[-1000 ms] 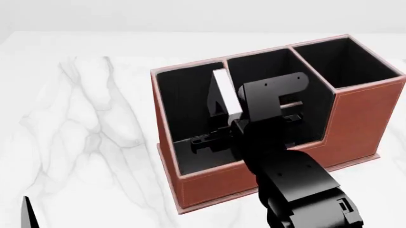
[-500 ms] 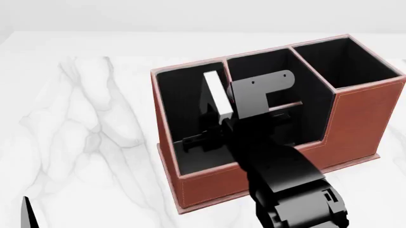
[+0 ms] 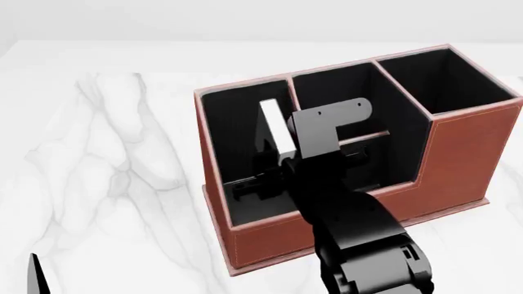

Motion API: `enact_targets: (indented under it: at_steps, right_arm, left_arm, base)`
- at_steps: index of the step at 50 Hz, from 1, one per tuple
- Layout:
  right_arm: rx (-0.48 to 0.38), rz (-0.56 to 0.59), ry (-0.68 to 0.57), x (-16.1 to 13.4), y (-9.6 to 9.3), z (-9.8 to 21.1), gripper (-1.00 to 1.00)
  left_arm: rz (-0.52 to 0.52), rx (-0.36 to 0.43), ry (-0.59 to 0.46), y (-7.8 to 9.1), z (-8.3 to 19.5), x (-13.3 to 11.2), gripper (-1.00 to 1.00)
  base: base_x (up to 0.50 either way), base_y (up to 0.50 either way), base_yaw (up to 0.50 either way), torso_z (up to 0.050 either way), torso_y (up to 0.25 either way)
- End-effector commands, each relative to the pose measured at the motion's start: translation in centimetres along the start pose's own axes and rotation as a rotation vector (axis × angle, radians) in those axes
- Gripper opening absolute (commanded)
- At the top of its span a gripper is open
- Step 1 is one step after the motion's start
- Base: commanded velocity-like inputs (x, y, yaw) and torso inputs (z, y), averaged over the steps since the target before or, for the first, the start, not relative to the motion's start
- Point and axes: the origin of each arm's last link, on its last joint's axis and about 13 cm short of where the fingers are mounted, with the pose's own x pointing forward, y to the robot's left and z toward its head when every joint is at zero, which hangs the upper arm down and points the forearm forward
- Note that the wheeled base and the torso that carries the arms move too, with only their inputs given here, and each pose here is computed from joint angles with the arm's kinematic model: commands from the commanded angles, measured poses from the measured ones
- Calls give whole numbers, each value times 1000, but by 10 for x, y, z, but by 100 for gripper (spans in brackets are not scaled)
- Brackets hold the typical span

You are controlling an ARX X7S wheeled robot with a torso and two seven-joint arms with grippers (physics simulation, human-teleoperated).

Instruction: Pick up the book and place it in the left compartment of the caddy.

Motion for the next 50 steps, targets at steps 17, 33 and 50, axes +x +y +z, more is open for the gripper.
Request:
enact_targets:
  at_steps: [17, 33, 50]
  right_arm:
    - [-33, -12, -20, 18, 3, -4, -100]
    - [-33, -16, 2, 25, 7, -11, -100]
    - [-37, -22, 23, 26, 10, -14, -100]
  left_arm:
    - [1, -2, 2, 0, -1, 0, 100]
    - [2, -4, 4, 0, -2, 0, 100]
    - [2, -4, 3, 1, -2, 0, 100]
  base:
    - [0, 0, 0, 0, 1]
    - [0, 0, 0, 1, 2]
    - [0, 0, 0, 0, 1]
